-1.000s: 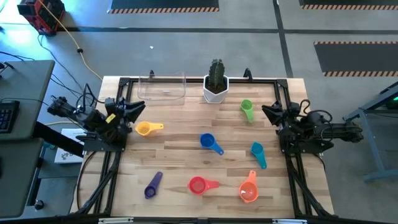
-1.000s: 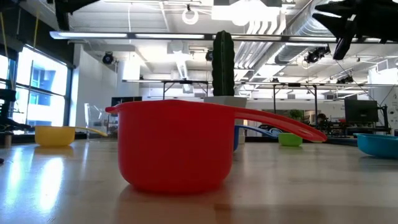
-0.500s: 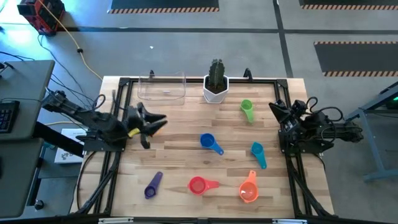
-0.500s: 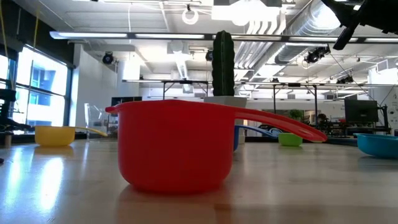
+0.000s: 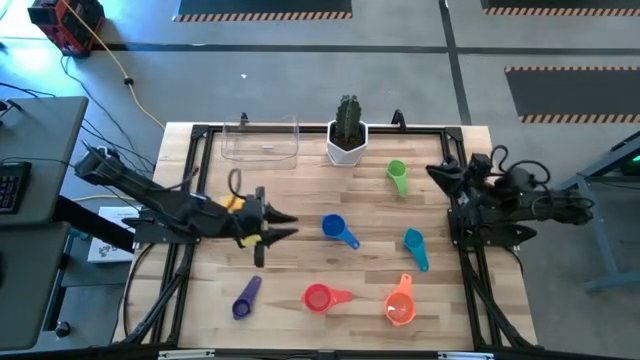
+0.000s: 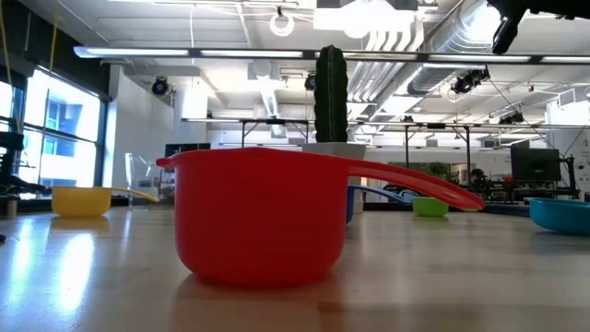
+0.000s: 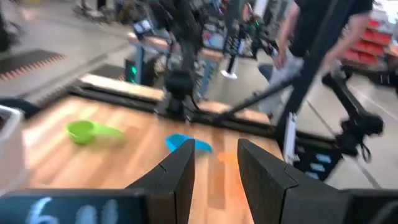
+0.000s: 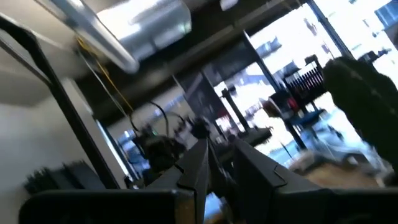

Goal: Nest measuring cups in basket
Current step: Stack the red measuring cup on top of the orange measuring cup

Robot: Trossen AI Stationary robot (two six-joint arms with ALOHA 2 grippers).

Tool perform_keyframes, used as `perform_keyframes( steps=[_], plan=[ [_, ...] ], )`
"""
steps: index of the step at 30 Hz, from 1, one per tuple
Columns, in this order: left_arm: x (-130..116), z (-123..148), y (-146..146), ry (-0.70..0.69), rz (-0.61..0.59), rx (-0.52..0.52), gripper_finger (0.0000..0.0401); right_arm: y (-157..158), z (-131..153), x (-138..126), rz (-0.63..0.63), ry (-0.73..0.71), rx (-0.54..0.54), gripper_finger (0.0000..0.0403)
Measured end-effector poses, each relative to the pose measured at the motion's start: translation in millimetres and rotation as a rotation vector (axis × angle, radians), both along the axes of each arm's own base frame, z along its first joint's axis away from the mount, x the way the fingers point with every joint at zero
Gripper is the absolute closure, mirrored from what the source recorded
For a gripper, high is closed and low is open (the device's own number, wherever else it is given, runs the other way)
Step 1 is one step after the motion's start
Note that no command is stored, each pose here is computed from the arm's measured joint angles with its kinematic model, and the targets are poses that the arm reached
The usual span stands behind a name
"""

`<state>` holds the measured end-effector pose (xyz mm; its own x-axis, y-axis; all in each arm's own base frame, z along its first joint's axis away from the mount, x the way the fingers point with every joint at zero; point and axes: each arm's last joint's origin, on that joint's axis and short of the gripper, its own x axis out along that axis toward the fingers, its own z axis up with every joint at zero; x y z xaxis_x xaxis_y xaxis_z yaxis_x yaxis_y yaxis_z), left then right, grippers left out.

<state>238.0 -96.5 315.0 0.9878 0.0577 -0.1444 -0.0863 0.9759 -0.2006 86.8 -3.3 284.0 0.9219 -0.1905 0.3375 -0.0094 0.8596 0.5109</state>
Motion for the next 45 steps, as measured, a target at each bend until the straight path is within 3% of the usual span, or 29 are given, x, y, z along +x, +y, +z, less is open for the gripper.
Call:
perform_keyframes(
  steps=[10,16,35,45],
  plan=[
    [29,-42,-18,0.167,-0.118,-0.088,0.0288,9,24,25,0.074,0.212,-0.008,0.0336],
    [39,-64,-26,0.257,-0.194,-0.090,0.0288,16,27,35,0.135,0.261,0.032,0.0336],
    [52,-99,-34,0.395,-0.285,-0.083,0.0288,32,7,68,0.169,0.409,0.193,0.0336],
    [57,-117,-38,0.464,-0.337,-0.090,0.0288,35,-4,82,0.123,0.466,0.273,0.0336]
  ],
)
